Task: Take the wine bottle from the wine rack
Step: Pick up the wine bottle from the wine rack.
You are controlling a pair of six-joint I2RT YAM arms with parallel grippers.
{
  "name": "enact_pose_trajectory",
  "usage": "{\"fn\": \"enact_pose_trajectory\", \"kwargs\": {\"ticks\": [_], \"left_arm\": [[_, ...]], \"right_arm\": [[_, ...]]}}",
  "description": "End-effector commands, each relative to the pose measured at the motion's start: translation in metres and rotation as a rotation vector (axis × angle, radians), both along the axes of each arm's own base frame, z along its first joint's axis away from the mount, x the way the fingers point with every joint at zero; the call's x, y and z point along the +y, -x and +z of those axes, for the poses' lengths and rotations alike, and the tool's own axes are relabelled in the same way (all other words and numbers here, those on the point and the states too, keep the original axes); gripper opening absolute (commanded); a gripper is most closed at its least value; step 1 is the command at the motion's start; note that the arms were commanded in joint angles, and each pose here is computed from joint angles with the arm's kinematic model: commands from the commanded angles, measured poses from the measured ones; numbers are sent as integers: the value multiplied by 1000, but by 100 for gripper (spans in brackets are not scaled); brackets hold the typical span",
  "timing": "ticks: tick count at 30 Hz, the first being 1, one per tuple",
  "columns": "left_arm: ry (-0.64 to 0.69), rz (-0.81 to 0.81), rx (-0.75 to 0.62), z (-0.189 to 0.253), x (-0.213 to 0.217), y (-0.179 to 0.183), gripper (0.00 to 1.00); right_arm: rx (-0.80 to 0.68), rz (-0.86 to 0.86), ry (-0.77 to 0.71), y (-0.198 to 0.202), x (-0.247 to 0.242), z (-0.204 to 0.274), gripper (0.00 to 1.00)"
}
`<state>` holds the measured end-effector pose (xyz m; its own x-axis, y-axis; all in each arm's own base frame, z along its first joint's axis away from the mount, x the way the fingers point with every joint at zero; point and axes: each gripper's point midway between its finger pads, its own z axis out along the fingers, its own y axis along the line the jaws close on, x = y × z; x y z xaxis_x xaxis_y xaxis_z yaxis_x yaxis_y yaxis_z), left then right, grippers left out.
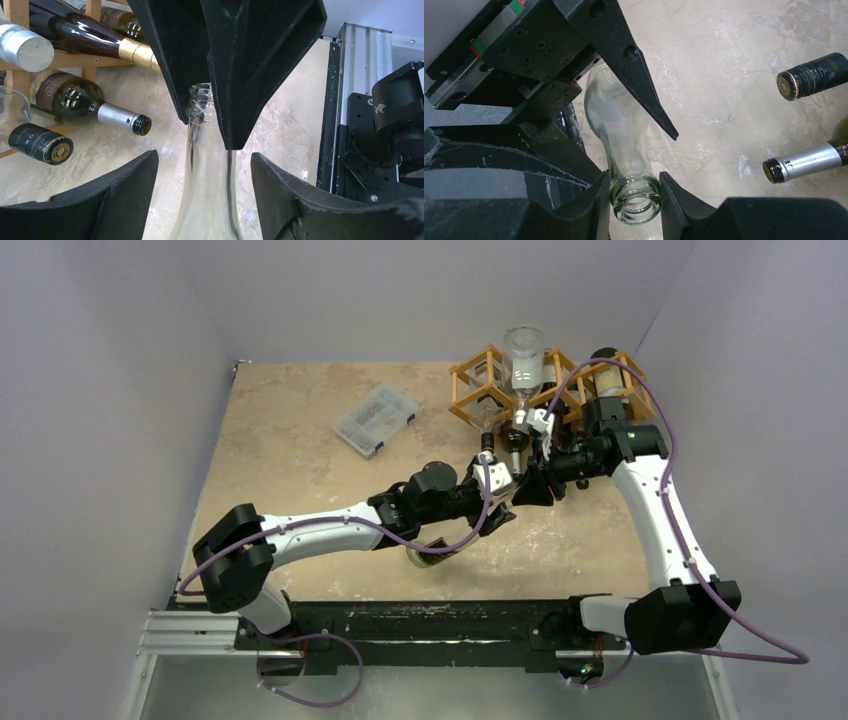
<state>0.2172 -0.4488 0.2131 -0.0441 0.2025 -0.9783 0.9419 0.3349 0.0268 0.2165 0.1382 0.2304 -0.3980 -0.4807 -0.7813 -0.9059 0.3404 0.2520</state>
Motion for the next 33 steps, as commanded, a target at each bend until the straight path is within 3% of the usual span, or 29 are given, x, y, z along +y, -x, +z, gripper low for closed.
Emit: {"fn": "enact_pose_trajectory", "kwargs": {"ticks": [1,7,8,11,12,17,20,25,33], "left_arm": [[56,9,-68,21,-8,-7,63],[14,-12,-65,15,-11,-6,45],[9,-18,-63,14,-12,-4,39],[-8,-36,-64,13,-11,-1,6],[-8,-40,-70,15,-10,0,0],[47,-9,-99,32,3,1,0],[88,5,-112,44,12,4,0],[130,33,-124,57,28,8,0],[227,113,-69,76,61,6,0]], "right_arm": [[-33,50,-106,6,15,29,0],[-32,53,-114,7,15,30,0],[-31,53,-115,8,15,30,0],[-30,56,-121,8,16,31,1],[-30,61,-125,9,16,31,8],[-27,82,-154,15,20,38,66],[-23,101,-206,19,25,48,86],[-49,116,-229,21,27,70,96],[-115,96,-243,20,23,87,97]]}}
